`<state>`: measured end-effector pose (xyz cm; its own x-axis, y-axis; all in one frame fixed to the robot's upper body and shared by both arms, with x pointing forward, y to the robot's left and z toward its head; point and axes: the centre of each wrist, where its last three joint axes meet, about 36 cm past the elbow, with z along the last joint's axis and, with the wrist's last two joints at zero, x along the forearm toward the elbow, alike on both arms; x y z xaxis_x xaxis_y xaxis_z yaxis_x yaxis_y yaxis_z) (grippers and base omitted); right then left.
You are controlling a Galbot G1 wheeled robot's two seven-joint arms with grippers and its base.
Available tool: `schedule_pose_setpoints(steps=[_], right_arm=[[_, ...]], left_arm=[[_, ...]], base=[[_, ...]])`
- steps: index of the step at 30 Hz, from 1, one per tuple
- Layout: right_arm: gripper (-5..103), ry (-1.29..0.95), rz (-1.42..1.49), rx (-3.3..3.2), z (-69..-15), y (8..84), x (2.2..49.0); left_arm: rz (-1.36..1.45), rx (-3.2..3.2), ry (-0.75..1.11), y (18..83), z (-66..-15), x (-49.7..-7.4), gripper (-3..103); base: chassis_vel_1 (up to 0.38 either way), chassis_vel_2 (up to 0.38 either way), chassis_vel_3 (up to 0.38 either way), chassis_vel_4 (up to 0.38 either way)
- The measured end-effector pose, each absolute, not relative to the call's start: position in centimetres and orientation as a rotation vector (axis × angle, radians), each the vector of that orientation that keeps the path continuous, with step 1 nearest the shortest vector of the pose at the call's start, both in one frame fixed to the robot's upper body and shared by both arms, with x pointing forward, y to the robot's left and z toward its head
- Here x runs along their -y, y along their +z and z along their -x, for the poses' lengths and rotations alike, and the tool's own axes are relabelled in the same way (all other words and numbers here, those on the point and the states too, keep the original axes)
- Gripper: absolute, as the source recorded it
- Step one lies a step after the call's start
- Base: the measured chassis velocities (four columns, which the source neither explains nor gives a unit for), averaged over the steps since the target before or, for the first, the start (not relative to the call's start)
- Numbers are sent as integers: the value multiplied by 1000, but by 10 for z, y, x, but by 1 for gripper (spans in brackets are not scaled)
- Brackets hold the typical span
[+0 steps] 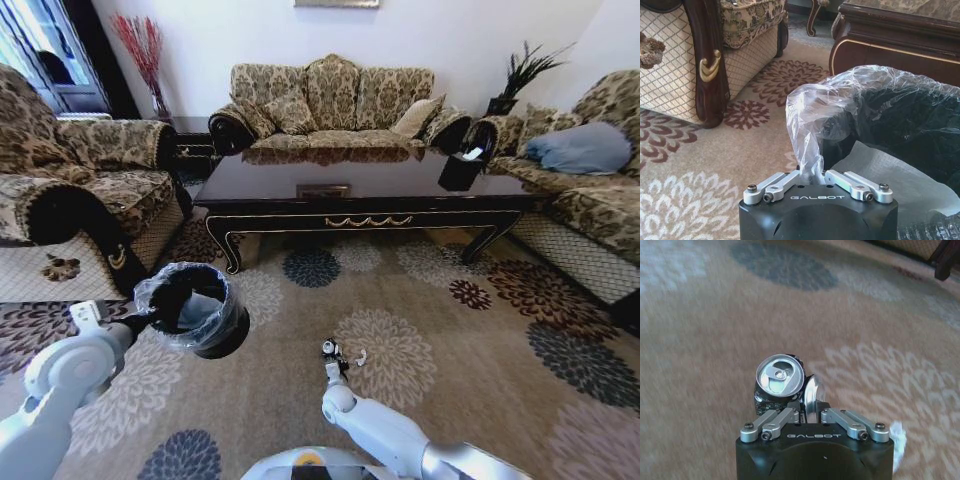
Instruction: Move to the front of the table and pick up the trash from the floor, then place it into the trash bin.
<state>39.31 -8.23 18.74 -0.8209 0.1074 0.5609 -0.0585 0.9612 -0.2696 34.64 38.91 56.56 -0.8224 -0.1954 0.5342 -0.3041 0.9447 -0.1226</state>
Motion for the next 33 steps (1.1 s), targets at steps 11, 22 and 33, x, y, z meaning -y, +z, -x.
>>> schedule_pose_setpoints(steps=[11,22,33], right_arm=[[14,322,-161,2840,-430,286,96],[14,288,-560,3198,-509,429,95],[14,281,-1059,3315,-515,513,34]], left_arm=[[-342,2551,299,560,-345,-385,2],[-301,2545,259,562,-347,-378,2],[-309,2551,197,574,-368,-392,2]], base=[[0,0,0,0],[0,0,0,0],[0,0,0,0]])
